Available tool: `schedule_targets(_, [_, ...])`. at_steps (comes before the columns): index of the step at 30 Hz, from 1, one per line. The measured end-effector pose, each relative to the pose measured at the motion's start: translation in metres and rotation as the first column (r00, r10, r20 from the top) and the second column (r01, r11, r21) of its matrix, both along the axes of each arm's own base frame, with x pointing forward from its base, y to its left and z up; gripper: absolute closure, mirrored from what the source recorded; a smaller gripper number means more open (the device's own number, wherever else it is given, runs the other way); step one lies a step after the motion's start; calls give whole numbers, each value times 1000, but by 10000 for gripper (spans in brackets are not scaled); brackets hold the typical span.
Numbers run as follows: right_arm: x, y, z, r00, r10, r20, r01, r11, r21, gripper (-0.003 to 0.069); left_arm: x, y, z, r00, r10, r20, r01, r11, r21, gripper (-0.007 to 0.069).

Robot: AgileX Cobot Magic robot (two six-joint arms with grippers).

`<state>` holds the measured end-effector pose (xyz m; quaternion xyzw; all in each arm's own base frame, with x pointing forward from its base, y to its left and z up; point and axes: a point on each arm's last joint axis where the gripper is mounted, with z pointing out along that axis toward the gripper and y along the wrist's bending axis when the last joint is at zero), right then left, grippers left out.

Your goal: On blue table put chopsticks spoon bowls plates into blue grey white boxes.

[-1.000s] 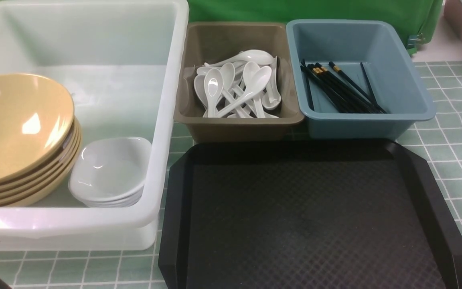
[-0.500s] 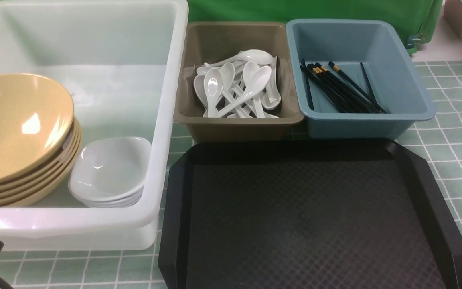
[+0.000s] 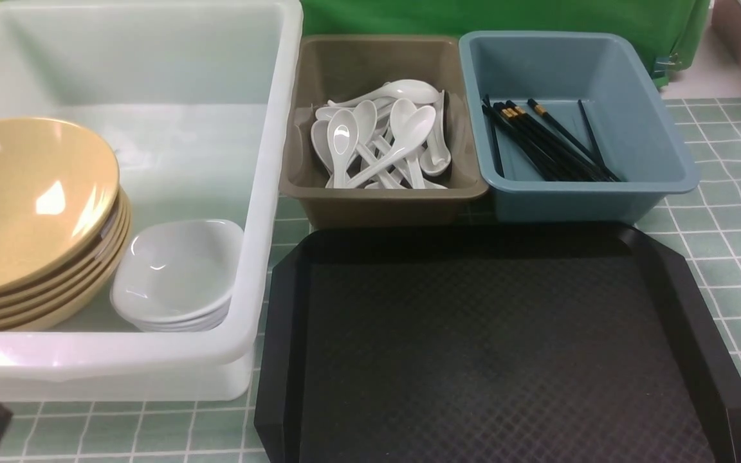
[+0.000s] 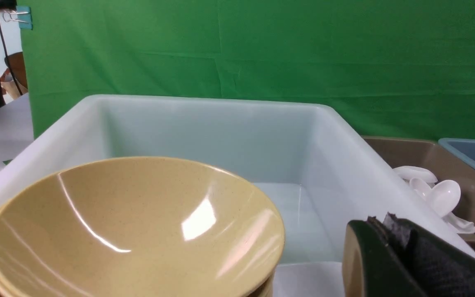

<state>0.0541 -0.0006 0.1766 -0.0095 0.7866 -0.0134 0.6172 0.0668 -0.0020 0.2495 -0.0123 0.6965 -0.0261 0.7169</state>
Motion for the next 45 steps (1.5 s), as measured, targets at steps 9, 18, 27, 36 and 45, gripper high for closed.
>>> schedule_targets(9, [0, 0, 0, 1000, -1, 0, 1, 1000, -1, 578, -10, -2, -53, 998, -10, -59, 11, 1000, 6, 620])
schedule_targets(18, [0, 0, 0, 1000, -1, -1, 1, 1000, -2, 568, -13, 0, -73, 961, 4, -276, -18, 999, -48, 620])
schedule_targets(27, [0, 0, 0, 1000, -1, -1, 1, 1000, -2, 558, -13, 1, -73, 961, 10, -276, -33, 996, -80, 620])
schedule_targets(36, [0, 0, 0, 1000, -1, -1, 1, 1000, -2, 552, -13, 1, -73, 961, 10, -276, -29, 997, -65, 620])
schedule_targets(45, [0, 0, 0, 1000, -1, -1, 1, 1000, -2, 543, -13, 1, -73, 961, 10, -276, -29, 997, -65, 620])
